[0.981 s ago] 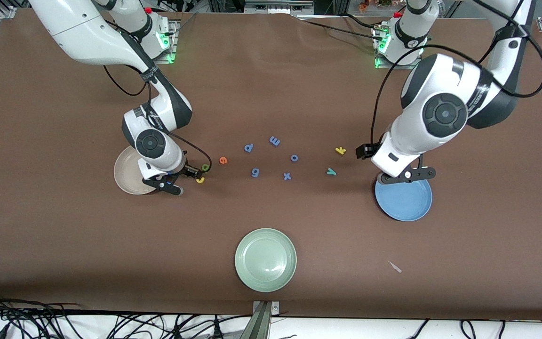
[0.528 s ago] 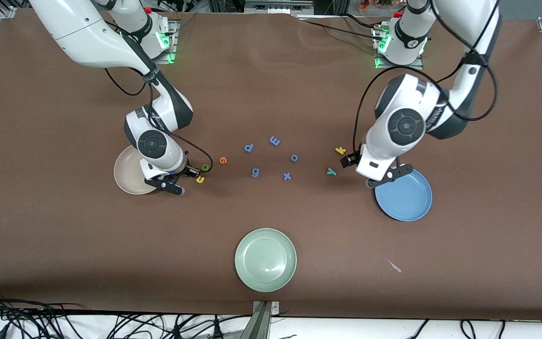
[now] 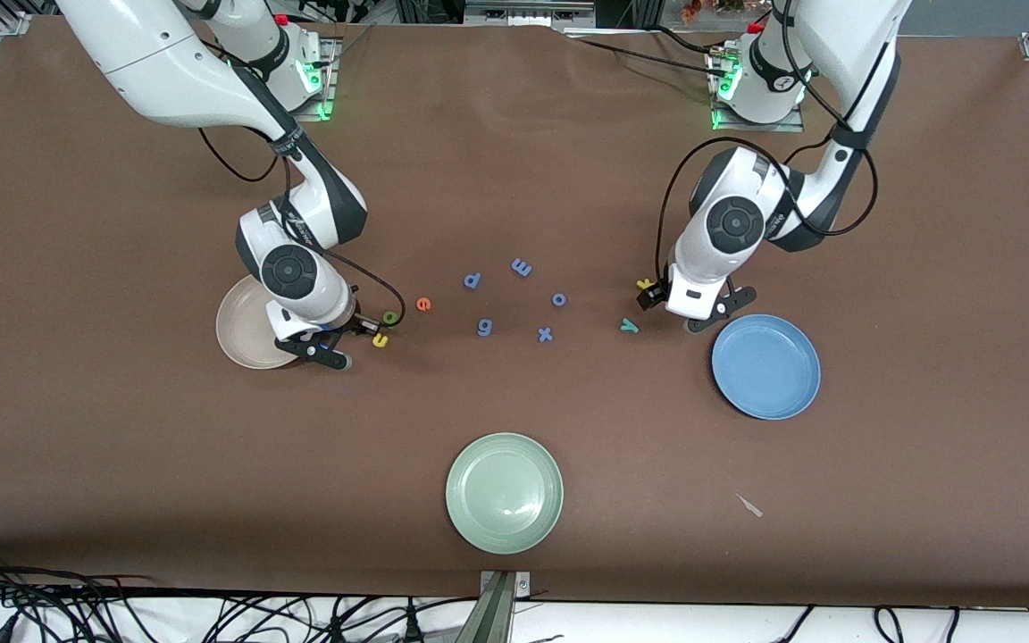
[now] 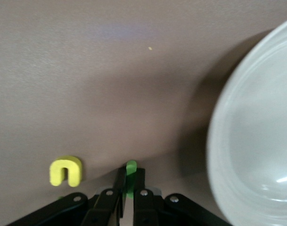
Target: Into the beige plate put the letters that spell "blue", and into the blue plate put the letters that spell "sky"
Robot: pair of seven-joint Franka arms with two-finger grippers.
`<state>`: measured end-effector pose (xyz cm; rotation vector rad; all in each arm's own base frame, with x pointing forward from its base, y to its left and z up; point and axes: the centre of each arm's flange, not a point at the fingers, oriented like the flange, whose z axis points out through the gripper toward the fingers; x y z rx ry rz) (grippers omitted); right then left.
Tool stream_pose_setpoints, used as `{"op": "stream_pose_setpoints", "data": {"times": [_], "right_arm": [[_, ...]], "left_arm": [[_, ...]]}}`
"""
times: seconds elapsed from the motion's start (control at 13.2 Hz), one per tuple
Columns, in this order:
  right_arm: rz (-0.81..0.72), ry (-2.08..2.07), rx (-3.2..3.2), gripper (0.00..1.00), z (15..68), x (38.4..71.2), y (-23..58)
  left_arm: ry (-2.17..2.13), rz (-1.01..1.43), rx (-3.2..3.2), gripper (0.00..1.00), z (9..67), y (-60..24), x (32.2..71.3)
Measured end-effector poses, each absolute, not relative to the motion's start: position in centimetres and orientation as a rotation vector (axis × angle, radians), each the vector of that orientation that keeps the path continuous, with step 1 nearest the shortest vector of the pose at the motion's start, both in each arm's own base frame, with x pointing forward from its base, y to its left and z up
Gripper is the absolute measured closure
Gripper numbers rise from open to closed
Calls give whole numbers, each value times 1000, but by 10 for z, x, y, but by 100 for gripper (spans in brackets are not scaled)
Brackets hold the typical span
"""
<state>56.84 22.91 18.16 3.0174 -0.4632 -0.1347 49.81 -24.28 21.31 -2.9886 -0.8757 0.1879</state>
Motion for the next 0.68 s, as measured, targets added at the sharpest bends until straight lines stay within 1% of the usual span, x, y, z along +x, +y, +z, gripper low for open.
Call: {"op": "stream_pose_setpoints", "data": {"times": [0.08,0.15,0.38,0.45,0.53,0.6,0.68], "right_arm": [[-152,-420,3000,91,190,570,223],[-156,-367,2987,91,202,575,212],[-151,-205,2964,91,239,589,173],[-165,-158,2953,91,244,590,163],[-170,-131,2948,91,245,592,153],[-177,-124,2943,91,244,593,144],[-185,-122,2939,85,241,592,139]], "left_arm": [[-906,179,-2984,8,208,-244,492],[-933,172,-2979,17,204,-246,488],[-995,171,-2957,20,192,-268,472],[-996,177,-2952,20,187,-275,467],[-997,180,-2950,24,183,-278,464],[-998,182,-2949,24,180,-278,464],[-1002,179,-2950,27,179,-278,464]]}}
